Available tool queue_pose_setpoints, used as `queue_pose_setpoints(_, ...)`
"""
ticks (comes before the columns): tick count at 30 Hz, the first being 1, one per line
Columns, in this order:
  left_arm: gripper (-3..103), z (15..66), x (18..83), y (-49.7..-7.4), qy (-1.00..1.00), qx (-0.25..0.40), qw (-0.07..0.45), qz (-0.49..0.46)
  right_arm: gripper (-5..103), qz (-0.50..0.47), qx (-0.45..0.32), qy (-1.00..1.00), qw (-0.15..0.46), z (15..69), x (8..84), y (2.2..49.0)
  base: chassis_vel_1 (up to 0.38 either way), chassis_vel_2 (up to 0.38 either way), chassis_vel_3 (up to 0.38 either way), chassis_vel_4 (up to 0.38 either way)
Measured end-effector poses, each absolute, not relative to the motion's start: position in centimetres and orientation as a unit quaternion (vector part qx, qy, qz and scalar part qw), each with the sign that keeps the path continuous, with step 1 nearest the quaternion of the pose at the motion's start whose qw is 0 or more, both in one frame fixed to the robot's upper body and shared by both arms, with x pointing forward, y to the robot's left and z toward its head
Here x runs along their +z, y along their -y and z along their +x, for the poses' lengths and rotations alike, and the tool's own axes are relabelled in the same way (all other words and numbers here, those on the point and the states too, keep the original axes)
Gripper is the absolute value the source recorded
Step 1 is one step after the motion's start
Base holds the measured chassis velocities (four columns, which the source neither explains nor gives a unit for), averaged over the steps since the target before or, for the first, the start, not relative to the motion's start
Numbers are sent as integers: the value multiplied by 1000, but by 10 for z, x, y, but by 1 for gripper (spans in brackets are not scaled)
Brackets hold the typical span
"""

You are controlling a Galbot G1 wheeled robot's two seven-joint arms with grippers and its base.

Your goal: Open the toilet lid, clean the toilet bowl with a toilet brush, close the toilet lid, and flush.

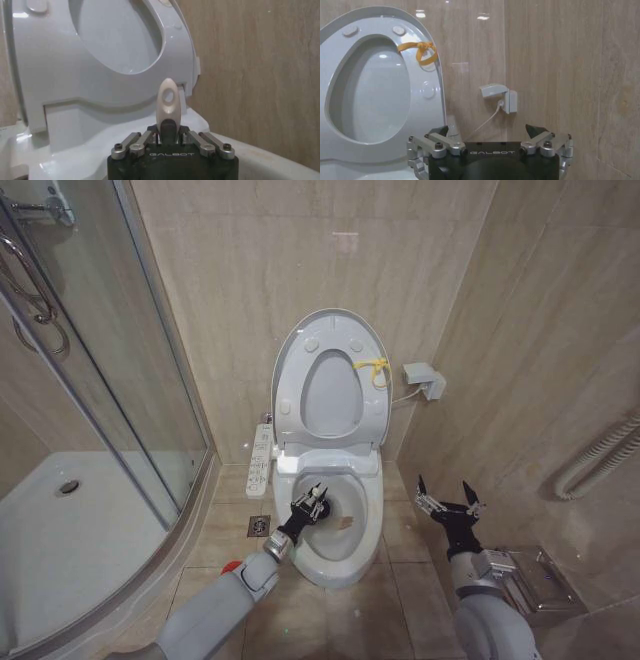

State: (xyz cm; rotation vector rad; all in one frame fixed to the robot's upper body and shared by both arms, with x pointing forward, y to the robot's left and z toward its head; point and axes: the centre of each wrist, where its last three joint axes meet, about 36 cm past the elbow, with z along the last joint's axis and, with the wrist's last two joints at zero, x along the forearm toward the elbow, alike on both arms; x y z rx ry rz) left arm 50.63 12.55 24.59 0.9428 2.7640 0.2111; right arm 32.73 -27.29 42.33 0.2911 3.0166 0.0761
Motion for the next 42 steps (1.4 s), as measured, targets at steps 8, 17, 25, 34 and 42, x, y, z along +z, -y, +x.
queue_pose_setpoints(8,23,530,266,-106,-931,73,133,333,100,96,25,-994,55,327,423,273,0,0,0,0)
queue_pose_setpoints(17,21,566,298,-72,-920,75,164,348,100,96,25,-994,55,327,423,273,0,0,0,0)
queue_pose_setpoints(25,20,567,308,-36,-912,62,172,366,100,96,25,-994,55,327,423,273,0,0,0,0)
queue_pose_setpoints(34,20,558,297,2,-909,42,162,383,100,96,25,-994,55,327,423,273,0,0,0,0)
queue_pose_setpoints(42,20,552,270,-16,-912,57,133,383,100,96,25,-994,55,327,423,273,0,0,0,0)
